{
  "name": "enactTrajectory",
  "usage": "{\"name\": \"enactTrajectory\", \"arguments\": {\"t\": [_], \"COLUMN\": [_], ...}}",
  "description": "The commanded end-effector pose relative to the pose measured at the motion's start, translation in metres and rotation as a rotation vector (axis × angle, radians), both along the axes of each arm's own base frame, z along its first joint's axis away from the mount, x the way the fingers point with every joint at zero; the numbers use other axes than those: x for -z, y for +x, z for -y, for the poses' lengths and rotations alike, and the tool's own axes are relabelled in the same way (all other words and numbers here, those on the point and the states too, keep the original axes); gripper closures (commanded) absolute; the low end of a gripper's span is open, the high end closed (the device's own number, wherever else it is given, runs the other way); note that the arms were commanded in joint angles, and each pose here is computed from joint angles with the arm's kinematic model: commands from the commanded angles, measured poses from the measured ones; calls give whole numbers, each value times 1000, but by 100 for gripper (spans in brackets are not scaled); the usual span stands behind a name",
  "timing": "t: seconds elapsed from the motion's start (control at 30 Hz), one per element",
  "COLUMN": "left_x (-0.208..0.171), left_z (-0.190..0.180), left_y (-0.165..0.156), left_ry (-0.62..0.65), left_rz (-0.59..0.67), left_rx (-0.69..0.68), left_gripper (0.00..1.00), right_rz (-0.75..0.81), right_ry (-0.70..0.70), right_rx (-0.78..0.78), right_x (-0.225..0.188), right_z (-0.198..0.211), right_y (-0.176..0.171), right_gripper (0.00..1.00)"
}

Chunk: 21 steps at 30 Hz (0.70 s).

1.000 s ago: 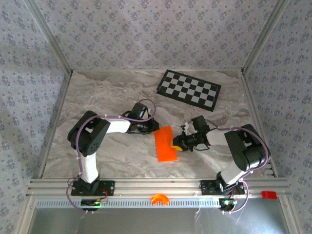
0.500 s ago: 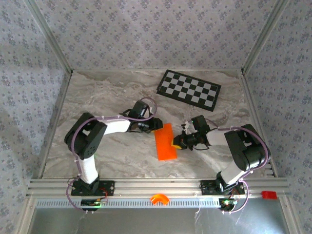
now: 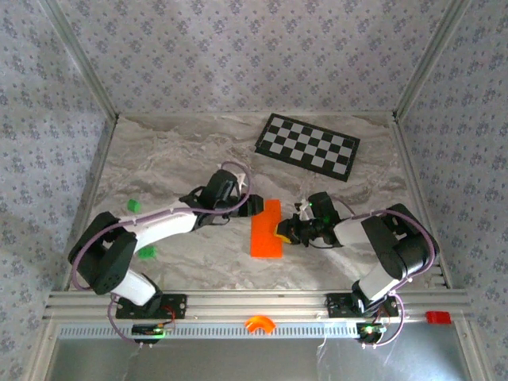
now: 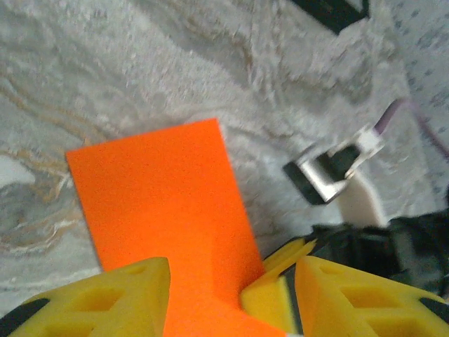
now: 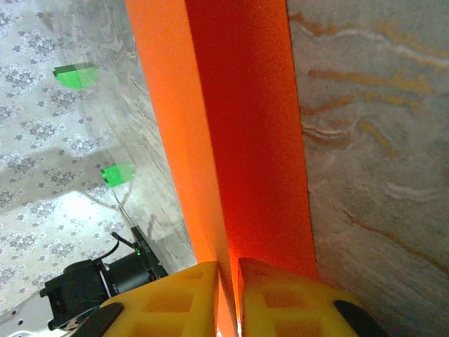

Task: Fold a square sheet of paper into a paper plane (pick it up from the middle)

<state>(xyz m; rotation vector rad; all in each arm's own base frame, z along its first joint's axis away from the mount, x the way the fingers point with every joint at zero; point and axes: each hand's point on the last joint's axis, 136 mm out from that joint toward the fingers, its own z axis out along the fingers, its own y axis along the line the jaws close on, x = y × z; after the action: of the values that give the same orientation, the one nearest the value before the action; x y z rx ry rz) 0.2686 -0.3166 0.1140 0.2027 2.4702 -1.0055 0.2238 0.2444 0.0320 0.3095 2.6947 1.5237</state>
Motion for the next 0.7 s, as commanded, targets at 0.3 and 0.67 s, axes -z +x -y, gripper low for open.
{"name": "enactTrajectory", "arguments": {"t": [0.3, 0.67], "left_x": [13, 6], "left_z": [-6, -3], "left_y": [-19, -27], "left_ry": [34, 32], "left_rz": [28, 75], "left_rx": [12, 57], "left_gripper": [47, 47], "right_rz": [35, 25], "right_ry": [51, 16], "right_rx": [-90, -89], "right_x": [-17, -11], "right_z": [-8, -5], "right_y": [9, 10], "right_gripper": [81, 89]}}
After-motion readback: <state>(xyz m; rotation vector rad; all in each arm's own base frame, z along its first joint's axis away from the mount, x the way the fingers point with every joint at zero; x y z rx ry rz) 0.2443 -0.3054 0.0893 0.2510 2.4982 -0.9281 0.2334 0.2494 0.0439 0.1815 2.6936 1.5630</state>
